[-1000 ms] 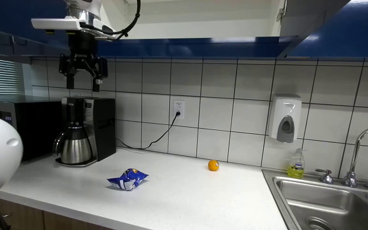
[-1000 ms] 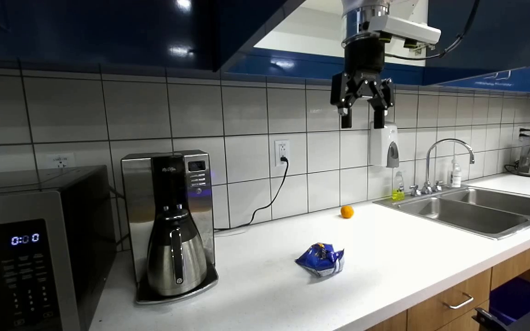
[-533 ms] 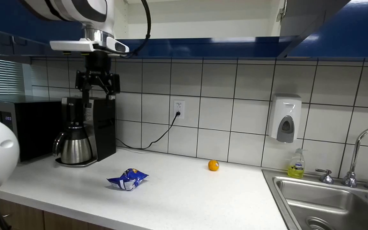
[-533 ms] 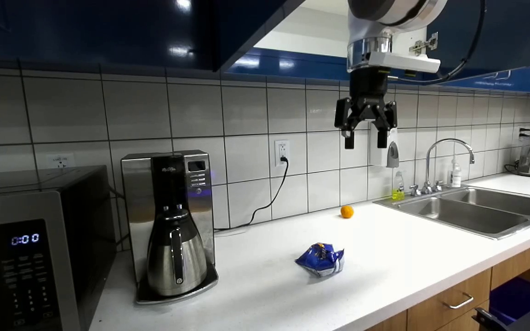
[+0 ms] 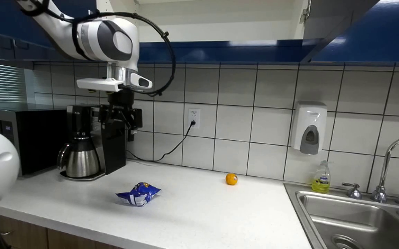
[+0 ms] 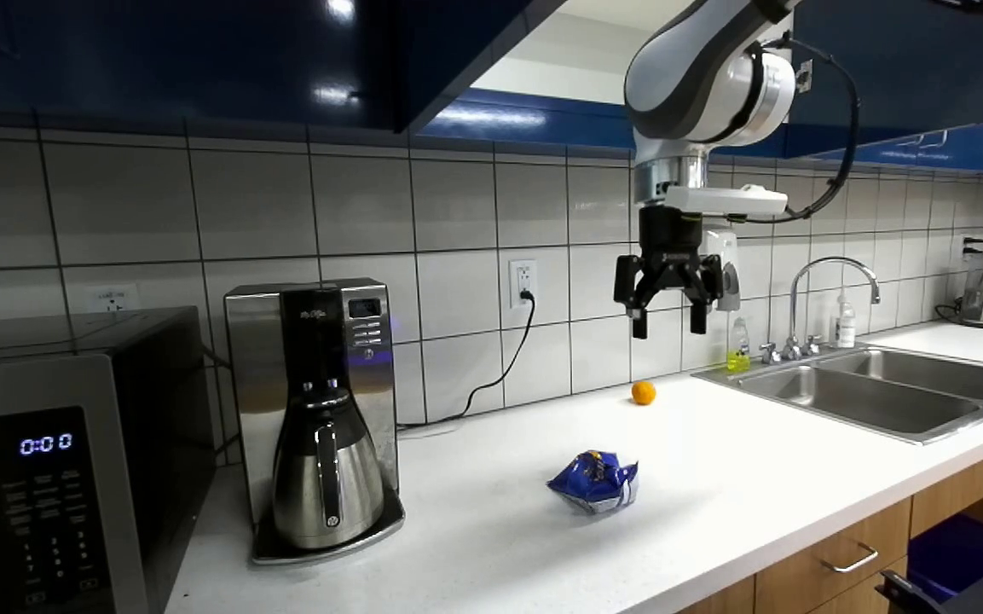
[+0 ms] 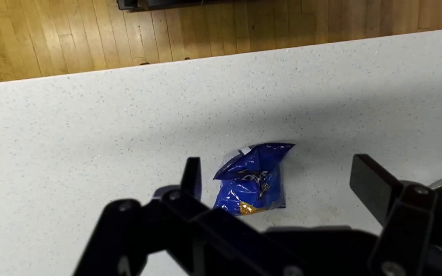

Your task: Move an object and put it on another position

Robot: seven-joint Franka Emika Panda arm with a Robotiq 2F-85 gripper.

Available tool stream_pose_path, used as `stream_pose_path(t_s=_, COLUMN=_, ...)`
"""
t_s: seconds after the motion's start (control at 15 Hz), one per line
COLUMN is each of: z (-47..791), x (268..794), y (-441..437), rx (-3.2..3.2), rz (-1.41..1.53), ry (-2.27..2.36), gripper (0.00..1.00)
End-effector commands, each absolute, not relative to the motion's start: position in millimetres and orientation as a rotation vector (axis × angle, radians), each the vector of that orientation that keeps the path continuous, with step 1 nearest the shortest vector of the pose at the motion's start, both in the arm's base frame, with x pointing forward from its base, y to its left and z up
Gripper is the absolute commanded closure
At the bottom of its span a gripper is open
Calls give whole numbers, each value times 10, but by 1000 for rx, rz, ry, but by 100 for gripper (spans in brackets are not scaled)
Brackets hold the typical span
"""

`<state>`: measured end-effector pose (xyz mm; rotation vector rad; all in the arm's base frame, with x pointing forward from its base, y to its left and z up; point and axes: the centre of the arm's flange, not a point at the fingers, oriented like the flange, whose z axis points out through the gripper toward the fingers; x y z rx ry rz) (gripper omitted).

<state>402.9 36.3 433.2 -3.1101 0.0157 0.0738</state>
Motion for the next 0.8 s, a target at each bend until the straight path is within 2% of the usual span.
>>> stream_pose_path(t_s=0.0, z=3991, x=4293, y=366, rx=-3127, rz=80, ry=-1, gripper=0)
stream_pose_path(t_s=0.73, z=2971, x=4754, y=464, rx=-3164, rz=141, ry=-82, gripper=0)
